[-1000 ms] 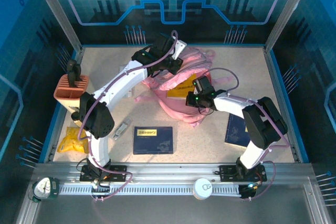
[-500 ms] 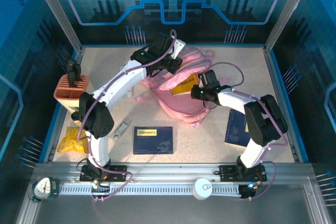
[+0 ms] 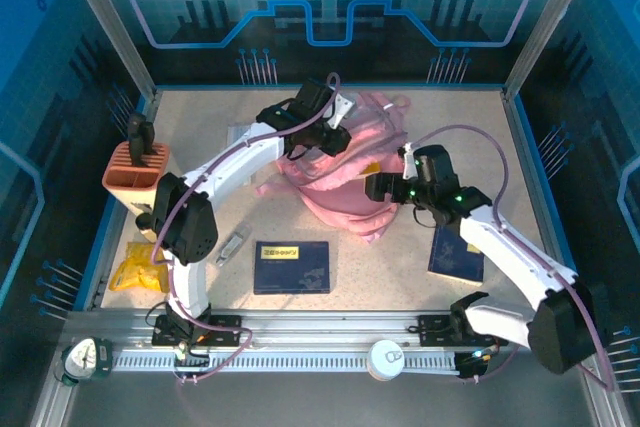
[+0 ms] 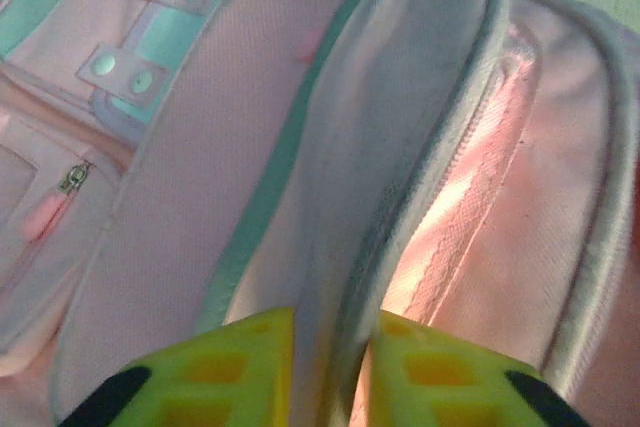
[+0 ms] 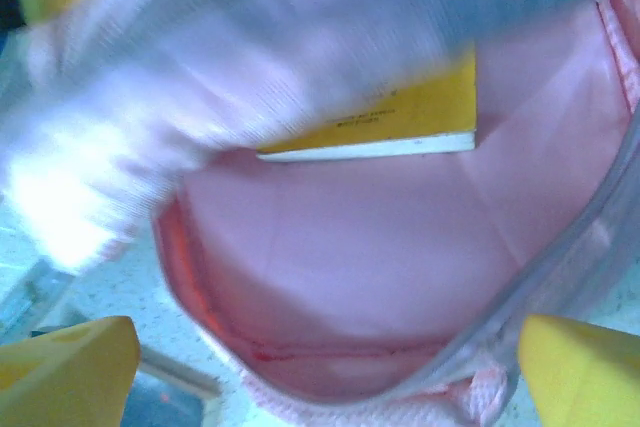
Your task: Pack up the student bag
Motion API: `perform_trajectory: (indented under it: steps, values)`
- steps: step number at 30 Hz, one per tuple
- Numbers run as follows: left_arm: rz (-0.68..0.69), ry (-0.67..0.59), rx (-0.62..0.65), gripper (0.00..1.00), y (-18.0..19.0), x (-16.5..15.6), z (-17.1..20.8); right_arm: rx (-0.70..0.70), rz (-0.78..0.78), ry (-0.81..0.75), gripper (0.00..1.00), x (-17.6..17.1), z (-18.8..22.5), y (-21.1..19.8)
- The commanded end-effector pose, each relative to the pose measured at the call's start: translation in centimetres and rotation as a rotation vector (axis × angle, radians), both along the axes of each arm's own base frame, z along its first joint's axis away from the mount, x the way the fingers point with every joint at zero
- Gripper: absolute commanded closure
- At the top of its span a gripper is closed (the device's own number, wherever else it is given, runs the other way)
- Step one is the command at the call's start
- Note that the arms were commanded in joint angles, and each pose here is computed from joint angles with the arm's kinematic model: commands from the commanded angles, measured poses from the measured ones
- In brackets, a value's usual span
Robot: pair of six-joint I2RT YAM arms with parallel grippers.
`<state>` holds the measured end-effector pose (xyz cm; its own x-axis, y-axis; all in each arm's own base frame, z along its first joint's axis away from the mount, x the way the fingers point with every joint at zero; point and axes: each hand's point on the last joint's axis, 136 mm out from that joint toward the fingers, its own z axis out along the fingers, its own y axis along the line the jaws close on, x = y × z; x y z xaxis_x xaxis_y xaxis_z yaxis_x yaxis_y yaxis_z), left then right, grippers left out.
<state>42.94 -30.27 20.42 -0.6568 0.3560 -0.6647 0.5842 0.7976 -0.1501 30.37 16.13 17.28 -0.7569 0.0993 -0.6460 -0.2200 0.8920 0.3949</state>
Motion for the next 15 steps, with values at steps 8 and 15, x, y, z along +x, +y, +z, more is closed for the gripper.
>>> perform_trajectory:
  steps: [8, 15]
  values:
    - [0.15, 0.096, -0.041, 0.49, 1.1, -5.5, 1.1, 0.03, 0.14, 0.114, 0.0, -5.0, -0.7, 1.0]
    - [0.441, 0.254, -0.172, 0.43, 5.8, -13.1, -0.8, 0.079, 0.29, 0.18, 0.0, -7.7, -1.8, 4.0]
